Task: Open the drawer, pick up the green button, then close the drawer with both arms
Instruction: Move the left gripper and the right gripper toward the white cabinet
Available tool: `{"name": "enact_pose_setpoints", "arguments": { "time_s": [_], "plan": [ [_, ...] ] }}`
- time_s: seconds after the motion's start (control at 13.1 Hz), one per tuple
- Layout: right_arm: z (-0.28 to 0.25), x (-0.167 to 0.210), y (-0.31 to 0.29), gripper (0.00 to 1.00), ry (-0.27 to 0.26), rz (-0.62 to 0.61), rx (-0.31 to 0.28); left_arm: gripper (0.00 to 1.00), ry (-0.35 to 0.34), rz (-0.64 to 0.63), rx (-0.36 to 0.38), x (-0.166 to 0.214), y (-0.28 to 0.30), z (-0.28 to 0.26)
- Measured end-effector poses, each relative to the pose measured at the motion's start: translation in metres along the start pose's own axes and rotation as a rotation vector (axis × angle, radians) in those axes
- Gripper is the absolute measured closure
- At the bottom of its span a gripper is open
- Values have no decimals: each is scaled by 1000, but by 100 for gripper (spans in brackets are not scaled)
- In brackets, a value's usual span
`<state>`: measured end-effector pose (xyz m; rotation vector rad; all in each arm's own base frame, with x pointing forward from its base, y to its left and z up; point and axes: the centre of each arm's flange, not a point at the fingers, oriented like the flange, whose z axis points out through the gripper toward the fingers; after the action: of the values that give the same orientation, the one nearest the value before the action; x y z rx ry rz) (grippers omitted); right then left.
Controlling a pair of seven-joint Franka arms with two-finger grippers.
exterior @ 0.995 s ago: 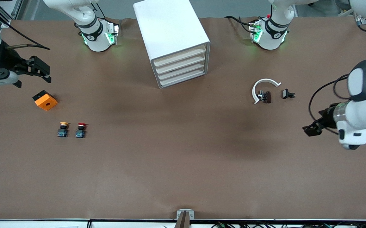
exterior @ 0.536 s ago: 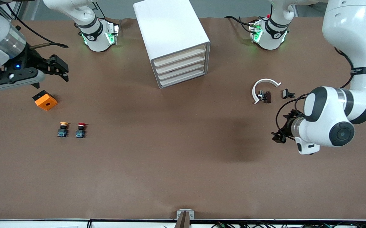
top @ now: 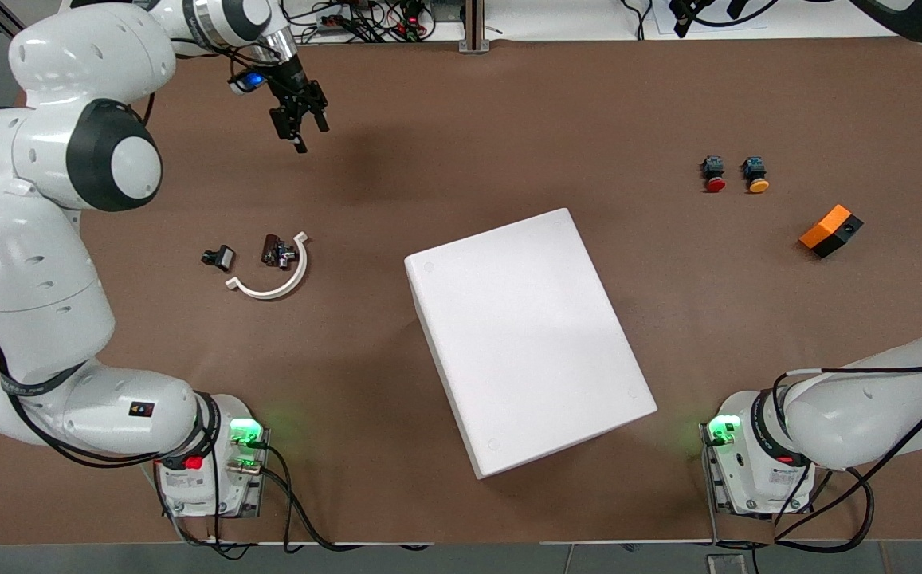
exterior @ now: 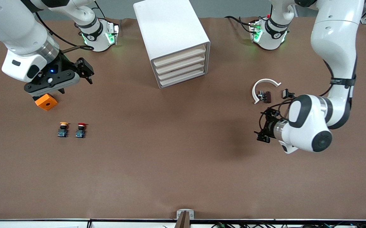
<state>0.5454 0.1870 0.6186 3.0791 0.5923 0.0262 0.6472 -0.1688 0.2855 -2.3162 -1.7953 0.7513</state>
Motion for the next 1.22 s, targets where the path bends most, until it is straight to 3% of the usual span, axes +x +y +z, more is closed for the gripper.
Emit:
{"name": "enact_pose_setpoints", "arguments": {
  "time_s": [0.15, 0.38, 0.54, 0.77, 0.92, 1.22],
  "plan": [
    [5, 4, -7, 0, -8, -13, 0, 0, -2, -6, 43, -27, 0, 14],
    [16, 11, -30, 0, -23, 45, -2, 0, -70, -79, 103, -48, 5, 43],
    [19, 15, -49, 0, -26, 194, -5, 0, -63, -130, 143, -71, 7, 66],
    [20, 15, -80, 0, -26, 510, -10, 0, -53, -205, 167, -103, 4, 78],
    [22, 16, -107, 0, -9, 629, -5, 0, -120, -264, 194, -115, 3, 80],
    [40, 19, -163, 0, -8, 880, -7, 0, -240, -340, 340, -137, 5, 132]
  ]
}}
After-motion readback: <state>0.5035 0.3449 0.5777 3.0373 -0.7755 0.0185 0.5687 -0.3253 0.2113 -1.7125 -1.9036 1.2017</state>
